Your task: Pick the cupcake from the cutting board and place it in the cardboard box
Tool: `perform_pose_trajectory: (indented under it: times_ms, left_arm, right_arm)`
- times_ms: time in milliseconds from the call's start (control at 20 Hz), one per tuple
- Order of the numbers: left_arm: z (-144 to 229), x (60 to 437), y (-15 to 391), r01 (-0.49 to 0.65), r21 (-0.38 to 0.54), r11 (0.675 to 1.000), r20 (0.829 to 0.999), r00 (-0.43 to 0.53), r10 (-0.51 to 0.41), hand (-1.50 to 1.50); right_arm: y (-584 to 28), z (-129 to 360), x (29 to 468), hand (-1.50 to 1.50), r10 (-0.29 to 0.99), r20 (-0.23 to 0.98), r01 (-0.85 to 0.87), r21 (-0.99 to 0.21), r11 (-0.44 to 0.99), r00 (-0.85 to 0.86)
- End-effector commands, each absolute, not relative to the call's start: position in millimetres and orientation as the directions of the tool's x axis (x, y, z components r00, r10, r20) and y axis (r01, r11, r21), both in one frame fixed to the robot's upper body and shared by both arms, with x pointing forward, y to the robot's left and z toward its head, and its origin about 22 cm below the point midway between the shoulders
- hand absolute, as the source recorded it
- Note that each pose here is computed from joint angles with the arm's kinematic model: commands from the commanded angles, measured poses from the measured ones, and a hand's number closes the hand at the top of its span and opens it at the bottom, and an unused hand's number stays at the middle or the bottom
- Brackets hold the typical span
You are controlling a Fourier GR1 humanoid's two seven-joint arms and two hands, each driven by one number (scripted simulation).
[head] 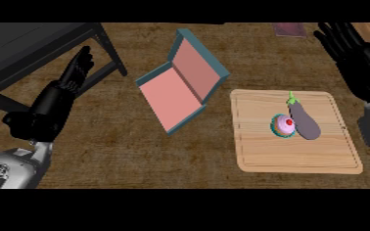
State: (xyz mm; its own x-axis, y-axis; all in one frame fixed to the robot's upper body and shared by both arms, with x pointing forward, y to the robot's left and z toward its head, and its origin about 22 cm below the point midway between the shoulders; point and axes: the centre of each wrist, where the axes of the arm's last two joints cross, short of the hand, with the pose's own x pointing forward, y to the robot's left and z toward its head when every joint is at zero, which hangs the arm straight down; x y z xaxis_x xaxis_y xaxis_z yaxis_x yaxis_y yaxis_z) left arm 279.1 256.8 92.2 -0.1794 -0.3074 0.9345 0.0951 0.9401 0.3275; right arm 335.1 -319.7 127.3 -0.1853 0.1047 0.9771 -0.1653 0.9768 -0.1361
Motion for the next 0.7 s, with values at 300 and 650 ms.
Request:
perform_pose_trajectory:
  times_ms: [300, 650]
  left_arm:
    - [54, 259, 296, -0.075, 0.068, 0.995, 0.993, 0.102, -0.06, 0.0]
    - [54, 240, 328, -0.078, 0.014, 0.997, 0.992, 0.123, -0.004, 0.0]
  right_arm:
    - [-401, 157, 310, -1.5, 0.505, 0.823, 0.024, -0.518, 0.855, -0.261]
    - [-404, 85, 271, -1.5, 0.189, 0.781, -0.033, -0.259, 0.965, -0.596]
